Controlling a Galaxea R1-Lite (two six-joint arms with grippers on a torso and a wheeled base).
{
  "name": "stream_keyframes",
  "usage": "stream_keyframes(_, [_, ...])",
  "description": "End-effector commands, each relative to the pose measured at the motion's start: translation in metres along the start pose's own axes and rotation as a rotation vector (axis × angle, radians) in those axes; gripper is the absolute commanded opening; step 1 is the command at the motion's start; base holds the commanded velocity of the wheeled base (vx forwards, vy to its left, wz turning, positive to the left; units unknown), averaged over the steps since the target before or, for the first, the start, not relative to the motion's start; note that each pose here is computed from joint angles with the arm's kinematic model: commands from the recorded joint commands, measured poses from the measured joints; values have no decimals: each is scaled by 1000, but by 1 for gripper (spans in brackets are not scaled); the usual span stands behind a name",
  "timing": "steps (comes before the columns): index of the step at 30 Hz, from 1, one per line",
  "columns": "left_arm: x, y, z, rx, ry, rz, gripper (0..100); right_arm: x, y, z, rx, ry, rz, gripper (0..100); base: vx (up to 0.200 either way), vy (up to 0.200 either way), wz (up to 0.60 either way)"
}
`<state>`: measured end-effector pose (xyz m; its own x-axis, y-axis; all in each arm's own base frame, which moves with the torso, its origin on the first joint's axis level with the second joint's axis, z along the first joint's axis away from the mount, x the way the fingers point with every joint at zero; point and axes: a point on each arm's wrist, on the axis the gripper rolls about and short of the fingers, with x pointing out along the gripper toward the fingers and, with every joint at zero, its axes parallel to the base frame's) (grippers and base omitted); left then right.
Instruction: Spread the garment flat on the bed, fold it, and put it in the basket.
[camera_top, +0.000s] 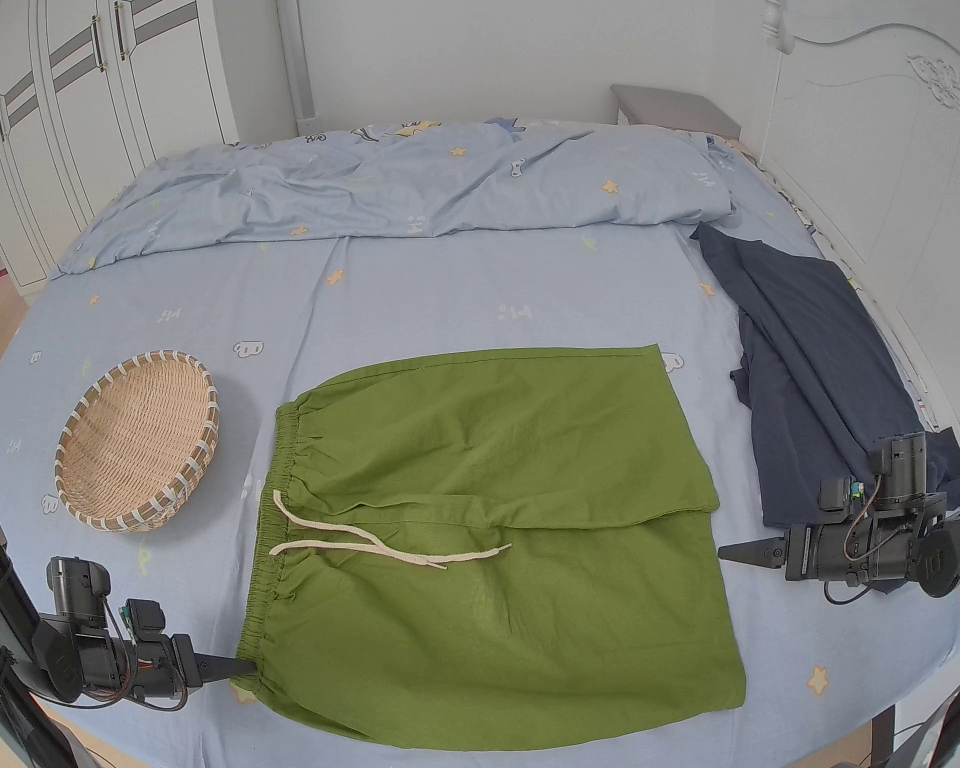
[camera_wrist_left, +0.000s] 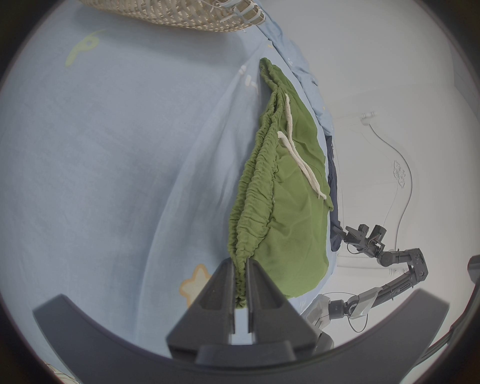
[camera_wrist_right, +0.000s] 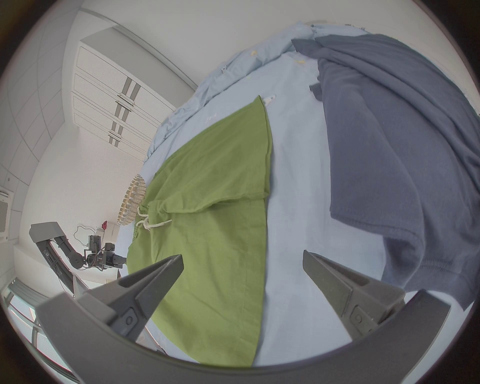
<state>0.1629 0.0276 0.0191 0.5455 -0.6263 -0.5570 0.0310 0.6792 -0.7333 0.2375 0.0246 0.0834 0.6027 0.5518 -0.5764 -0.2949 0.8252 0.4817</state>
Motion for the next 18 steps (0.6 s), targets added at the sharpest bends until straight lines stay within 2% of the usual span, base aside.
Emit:
stream_keyframes(1, [-3,2,-6,0,11,11,0,15,-12,-13,30,75,-11,100,0,0,0])
stream_keyframes(5, [-3,4,-7,-10,13,18,0,11,-12,-30,30,118,-7,100,0,0,0])
stream_keyframes(7, [-3,4,-7,-10,13,18,0,11,-12,-30,30,118,-7,100,0,0,0])
stream_keyframes(8, [-3,4,-9,-8,27,21,0,5,-11,-45,37,156,11,100,0,0,0])
stream_keyframes(11, [-3,5,-12,10,46,23,0,-2,-9,-59,45,187,38,100,0,0,0])
stream_keyframes(12, [-3,5,-12,10,46,23,0,-2,-9,-59,45,187,38,100,0,0,0])
stream_keyframes(16, [-4,8,-12,23,41,29,0,-11,-4,-71,64,217,126,100,0,0,0])
stream_keyframes(18, [-3,9,-11,23,41,29,0,-12,-3,-73,66,221,137,100,0,0,0])
